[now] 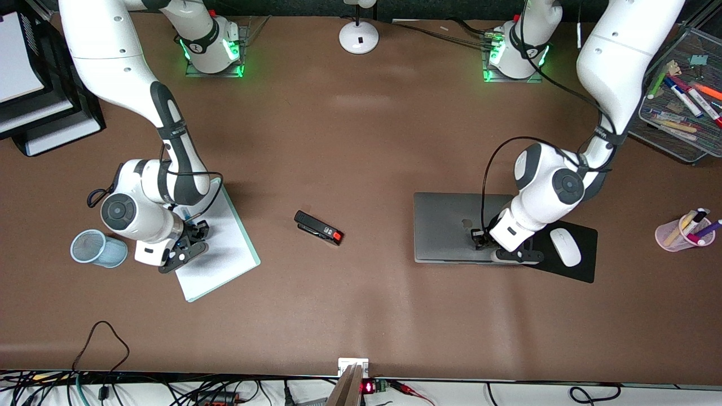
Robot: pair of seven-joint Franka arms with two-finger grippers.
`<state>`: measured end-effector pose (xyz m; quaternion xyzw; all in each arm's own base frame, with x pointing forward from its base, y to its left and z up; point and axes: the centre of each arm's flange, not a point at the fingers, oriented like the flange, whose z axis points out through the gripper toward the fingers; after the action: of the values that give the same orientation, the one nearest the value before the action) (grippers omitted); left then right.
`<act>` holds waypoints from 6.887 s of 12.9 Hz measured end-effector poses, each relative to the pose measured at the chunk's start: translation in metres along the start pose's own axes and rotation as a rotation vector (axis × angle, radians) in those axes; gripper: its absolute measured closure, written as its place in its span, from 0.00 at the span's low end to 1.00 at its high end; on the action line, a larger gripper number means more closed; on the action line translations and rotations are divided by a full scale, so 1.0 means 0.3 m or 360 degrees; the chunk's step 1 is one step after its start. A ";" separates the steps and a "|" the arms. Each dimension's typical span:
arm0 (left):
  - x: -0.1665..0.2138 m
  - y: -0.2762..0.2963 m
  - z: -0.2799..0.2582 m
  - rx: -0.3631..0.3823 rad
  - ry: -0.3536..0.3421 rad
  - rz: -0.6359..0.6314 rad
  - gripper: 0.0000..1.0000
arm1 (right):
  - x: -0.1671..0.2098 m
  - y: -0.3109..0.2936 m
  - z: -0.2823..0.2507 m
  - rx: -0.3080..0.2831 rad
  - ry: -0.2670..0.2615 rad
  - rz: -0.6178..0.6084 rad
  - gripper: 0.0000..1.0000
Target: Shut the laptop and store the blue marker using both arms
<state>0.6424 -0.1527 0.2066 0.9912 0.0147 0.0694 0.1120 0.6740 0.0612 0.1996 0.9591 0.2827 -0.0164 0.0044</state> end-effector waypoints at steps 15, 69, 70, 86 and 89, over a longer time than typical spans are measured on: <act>0.116 0.056 -0.470 0.0231 -0.0241 0.0092 0.99 | -0.252 0.517 -0.802 0.0164 0.0714 -0.0545 0.82; -0.063 -0.066 -1.321 0.0361 -0.0207 0.0323 0.00 | -0.372 0.137 -1.176 0.0014 0.0066 0.0884 0.00; -0.063 -0.066 -1.320 0.0361 -0.0208 0.0324 0.00 | -0.376 0.146 -1.181 0.0011 0.0076 0.0891 0.00; -0.066 -0.061 -1.319 0.0360 -0.0220 0.0328 0.00 | -0.550 0.121 -1.271 0.0048 0.0135 0.0977 0.00; -0.066 -0.061 -1.319 0.0360 -0.0221 0.0328 0.00 | -0.615 0.068 -1.300 -0.0001 0.0138 0.0998 0.00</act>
<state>0.5668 -0.0486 0.5819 0.9961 -0.0872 0.0098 -0.0073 0.5415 -0.0490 0.5957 0.9993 -0.0267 0.0268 -0.0025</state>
